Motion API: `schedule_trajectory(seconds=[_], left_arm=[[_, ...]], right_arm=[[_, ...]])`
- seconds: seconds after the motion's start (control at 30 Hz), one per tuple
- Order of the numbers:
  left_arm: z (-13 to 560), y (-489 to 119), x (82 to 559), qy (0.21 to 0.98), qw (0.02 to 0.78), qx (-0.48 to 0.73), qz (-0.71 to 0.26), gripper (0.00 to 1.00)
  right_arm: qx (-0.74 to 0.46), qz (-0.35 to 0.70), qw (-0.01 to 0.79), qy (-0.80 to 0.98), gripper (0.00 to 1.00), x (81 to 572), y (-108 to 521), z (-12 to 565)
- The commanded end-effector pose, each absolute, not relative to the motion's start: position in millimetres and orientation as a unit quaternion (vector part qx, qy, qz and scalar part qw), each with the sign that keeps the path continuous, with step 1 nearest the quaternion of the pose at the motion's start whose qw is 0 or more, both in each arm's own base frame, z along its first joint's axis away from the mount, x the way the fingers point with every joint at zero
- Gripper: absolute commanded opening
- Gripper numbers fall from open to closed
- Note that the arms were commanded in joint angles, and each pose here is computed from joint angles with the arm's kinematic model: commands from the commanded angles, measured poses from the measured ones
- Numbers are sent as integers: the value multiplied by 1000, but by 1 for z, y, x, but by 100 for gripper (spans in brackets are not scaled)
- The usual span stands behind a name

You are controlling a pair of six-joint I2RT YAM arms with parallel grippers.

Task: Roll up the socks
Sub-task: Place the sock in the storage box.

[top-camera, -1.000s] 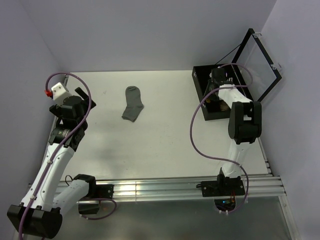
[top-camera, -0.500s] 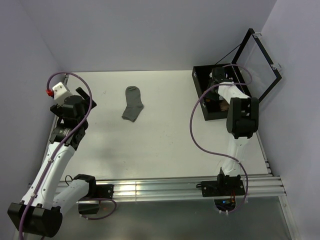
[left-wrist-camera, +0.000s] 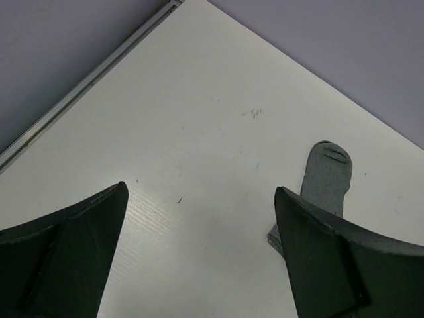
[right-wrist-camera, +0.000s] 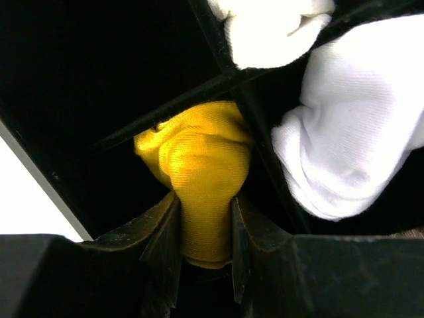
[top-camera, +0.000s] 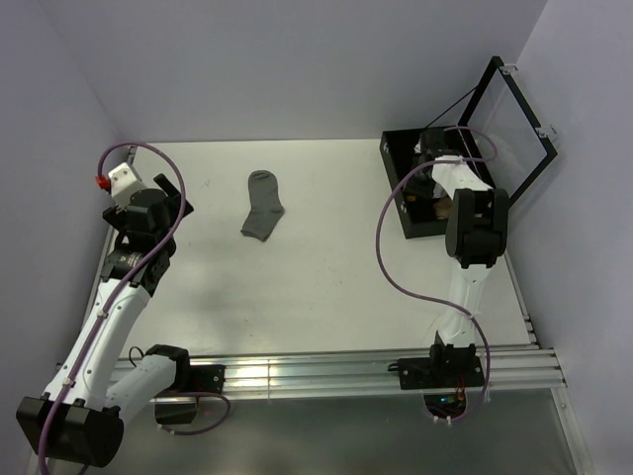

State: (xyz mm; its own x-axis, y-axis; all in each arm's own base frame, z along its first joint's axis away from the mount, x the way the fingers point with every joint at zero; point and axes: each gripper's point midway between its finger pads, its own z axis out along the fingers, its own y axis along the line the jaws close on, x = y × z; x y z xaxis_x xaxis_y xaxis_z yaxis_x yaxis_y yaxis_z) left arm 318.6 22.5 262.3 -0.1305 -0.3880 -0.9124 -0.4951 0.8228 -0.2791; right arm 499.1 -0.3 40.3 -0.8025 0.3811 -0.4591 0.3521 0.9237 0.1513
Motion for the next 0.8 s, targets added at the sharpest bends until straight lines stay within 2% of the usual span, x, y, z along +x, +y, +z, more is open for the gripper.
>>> schedule_trajectory(seconds=[0.0,0.2,0.33,0.57,0.77], left_arm=[[268,20,323,745,601,-289,36,97],[268,20,322,744,602,-289,34,97],[269,20,322,743,602,-289,34,97],[270,20,321,742,604,-289,33,97],[270,19,321,743,603,-288,31,97]], right_arm=[[178,54,213,959,32,493,10,26],[171,65,264,947,46,499,11,71],[169,61,297,938,51,504,8,101],[179,56,316,930,52,503,5,117],[183,51,350,917,48,502,1,142]])
